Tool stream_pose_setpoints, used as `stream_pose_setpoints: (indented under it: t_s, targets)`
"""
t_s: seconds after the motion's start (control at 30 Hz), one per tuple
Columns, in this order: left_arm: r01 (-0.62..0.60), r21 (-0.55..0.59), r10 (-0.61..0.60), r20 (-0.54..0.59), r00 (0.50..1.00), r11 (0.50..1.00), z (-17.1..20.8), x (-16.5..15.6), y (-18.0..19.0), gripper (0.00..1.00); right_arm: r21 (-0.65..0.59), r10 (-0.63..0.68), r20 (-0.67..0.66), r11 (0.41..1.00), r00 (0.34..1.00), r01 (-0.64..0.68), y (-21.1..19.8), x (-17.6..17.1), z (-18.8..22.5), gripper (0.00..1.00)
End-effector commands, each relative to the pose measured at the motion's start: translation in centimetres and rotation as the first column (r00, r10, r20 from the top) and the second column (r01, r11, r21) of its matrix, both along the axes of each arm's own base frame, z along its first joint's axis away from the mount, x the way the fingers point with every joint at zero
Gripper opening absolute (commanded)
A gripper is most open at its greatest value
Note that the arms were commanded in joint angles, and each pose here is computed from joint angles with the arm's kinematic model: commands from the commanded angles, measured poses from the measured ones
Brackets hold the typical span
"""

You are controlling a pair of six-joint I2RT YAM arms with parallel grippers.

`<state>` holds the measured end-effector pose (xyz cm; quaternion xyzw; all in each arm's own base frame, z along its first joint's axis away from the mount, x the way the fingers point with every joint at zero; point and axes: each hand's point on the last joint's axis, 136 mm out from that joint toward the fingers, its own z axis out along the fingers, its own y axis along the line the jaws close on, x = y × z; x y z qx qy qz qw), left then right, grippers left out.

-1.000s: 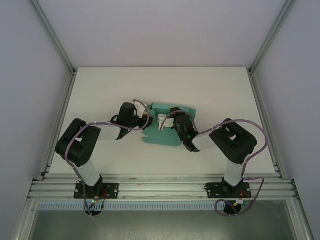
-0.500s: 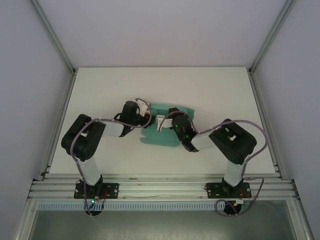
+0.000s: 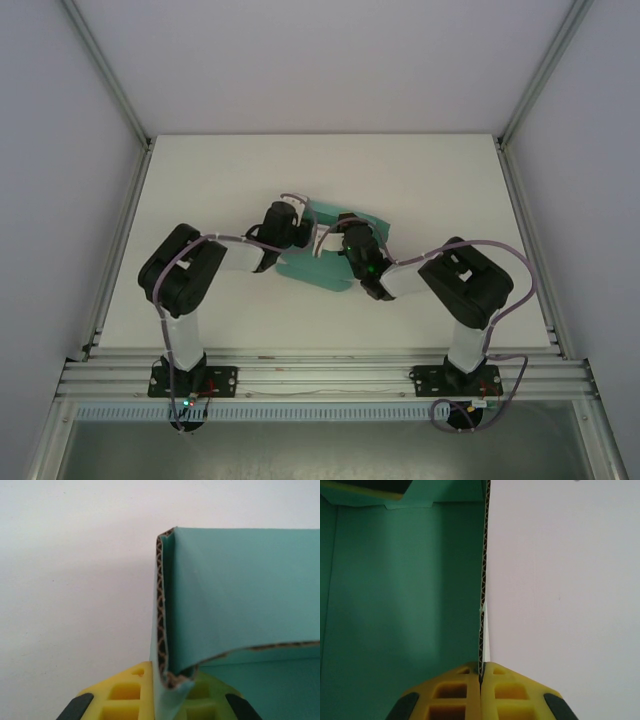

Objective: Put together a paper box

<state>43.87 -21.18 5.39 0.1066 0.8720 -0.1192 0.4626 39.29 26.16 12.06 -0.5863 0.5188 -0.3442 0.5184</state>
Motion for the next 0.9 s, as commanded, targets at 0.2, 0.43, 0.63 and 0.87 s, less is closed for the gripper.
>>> stream_pose_setpoints:
  t_s: [0.2, 0.43, 0.63, 0.87]
  targets:
    - [-0.079, 0.013, 0.080, -0.029, 0.996, 0.997, -2.3, -0.2, 0.8, 0.14, -0.016, 0.010, -0.080, 1.000, 0.997, -0.012, 0.7, -1.1, -2.3, 0.00]
    - [-0.057, -0.059, 0.058, 0.016, 0.998, 0.997, 0.8, 0.4, 0.2, 0.25, -0.006, 0.016, -0.094, 1.000, 0.995, -0.017, 0.9, -1.1, -2.4, 0.00]
    - [-0.092, -0.078, 0.095, 0.028, 0.995, 0.993, 1.4, 1.6, 1.0, 0.10, -0.008, 0.016, -0.109, 1.000, 0.994, -0.017, 0.9, -1.2, -2.7, 0.00]
    - [-0.157, -0.034, 0.158, 0.028, 0.987, 0.987, 1.1, 2.2, 2.1, 0.00, 0.063, -0.052, -0.124, 0.996, 0.991, 0.060, 0.4, -0.6, -1.8, 0.05]
